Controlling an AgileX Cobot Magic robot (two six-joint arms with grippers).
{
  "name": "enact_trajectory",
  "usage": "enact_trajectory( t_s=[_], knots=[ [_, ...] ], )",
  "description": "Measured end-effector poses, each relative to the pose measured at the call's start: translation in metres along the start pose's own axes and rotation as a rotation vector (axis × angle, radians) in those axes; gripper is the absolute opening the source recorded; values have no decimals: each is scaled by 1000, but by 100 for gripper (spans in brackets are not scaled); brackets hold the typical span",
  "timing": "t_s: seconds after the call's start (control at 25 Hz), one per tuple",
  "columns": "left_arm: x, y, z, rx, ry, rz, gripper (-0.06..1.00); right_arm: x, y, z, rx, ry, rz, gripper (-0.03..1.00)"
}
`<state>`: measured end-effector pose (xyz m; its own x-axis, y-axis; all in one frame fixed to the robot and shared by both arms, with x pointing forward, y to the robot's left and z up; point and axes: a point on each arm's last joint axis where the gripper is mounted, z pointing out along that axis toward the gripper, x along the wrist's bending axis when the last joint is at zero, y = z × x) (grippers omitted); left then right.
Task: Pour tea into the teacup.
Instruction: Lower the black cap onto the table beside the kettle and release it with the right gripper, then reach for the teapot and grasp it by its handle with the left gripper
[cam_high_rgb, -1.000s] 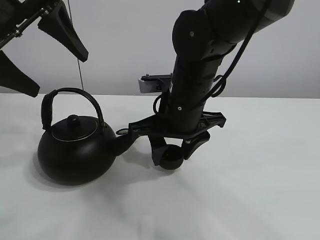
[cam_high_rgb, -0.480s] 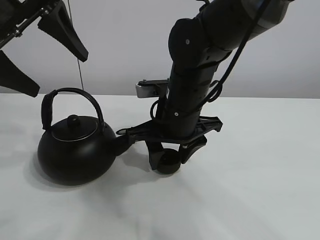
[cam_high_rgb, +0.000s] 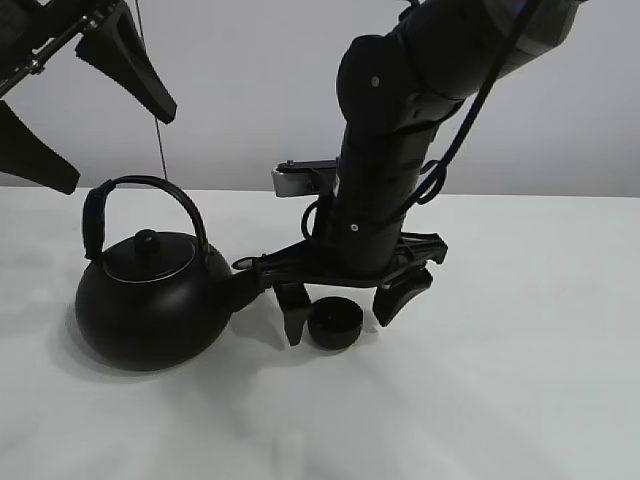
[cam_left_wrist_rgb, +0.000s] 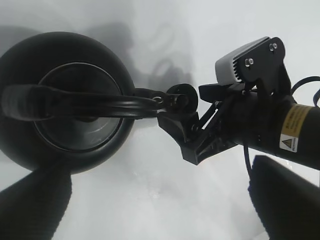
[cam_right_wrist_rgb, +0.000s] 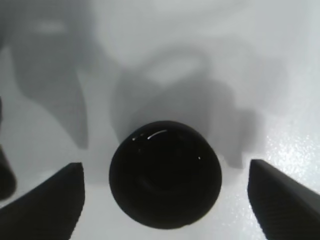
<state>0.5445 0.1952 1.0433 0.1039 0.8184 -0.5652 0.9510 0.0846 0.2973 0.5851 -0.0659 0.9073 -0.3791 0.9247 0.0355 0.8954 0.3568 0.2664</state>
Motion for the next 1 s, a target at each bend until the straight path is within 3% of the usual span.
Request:
enact_trajectory(
  t_s=[0.28, 0.4, 0.52, 0.76, 0.84, 1.0],
  knots=[
    [0, 0, 0, -1, 0, 0, 69, -2, -1, -61, -20, -2, -11, 66],
    [0, 0, 0, -1, 0, 0, 69, -16, -1, -87, -38, -20, 1, 66],
    [0, 0, 0, -1, 0, 1, 69, -59, 0, -111, -46, -77, 58, 66],
    [0, 0, 0, -1, 0, 1, 69, -183, -25, -156, -18, -225, 249, 66],
    [0, 0, 0, -1, 0, 1, 69, -215, -41, -170, 1, -258, 317, 66],
    [0, 0, 0, -1, 0, 1, 69, -251, -71, -202, -1, -273, 462, 65]
  ],
)
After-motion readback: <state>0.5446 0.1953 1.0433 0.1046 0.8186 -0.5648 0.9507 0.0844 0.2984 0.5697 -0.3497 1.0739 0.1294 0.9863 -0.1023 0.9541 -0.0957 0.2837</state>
